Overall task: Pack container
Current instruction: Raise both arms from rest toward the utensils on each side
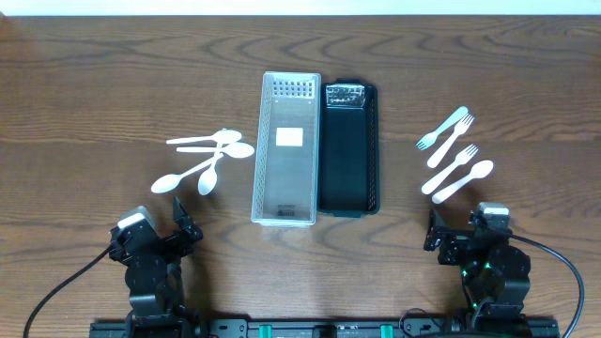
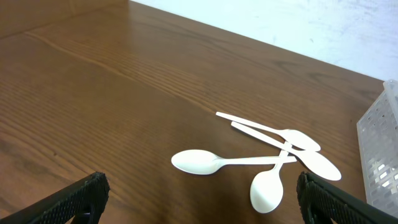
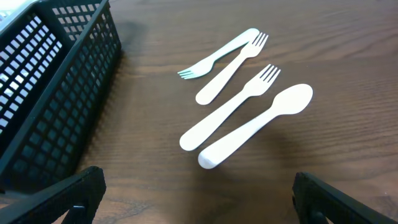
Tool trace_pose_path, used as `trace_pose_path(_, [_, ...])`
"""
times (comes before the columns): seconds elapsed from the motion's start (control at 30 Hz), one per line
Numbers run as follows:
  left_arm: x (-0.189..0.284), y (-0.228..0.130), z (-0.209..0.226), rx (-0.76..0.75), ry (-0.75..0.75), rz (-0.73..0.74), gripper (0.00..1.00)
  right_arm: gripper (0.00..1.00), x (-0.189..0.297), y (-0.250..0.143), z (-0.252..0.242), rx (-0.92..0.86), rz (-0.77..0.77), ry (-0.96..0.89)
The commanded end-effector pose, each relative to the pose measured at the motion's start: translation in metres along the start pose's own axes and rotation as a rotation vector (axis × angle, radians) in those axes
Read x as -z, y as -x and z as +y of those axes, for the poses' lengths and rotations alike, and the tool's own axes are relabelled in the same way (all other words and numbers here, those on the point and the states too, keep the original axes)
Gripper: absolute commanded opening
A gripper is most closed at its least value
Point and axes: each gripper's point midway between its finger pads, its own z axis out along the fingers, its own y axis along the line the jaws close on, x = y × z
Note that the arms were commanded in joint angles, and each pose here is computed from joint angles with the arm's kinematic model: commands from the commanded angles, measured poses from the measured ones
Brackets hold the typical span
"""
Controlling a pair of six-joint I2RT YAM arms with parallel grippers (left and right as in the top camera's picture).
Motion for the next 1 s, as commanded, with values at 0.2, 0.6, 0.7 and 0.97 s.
trace_pose_path(0.2, [-0.003, -0.010, 0.004, 0.008, 0.019, 0.020, 0.98, 0.99, -0.001, -0.002, 0.002, -0.003, 0.000, 0.012])
trace_pose_path(0.6, [-0.003, -0.010, 0.004, 0.008, 0.020, 0.021, 0.98, 0.99, 0.000, -0.003, 0.016, -0.125, 0.015, 0.092])
trace_pose_path(0.7, [-0.003, -0.010, 0.004, 0.008, 0.020, 0.021, 0.98, 0.99, 0.005, -0.007, 0.043, -0.250, 0.065, 0.244])
trace_pose_path(0.97, [-0.003, -0.012, -0.002, 0.009, -0.021, 0.033, 0.98, 0.99, 0.013, -0.011, 0.067, -0.306, 0.121, 0.389])
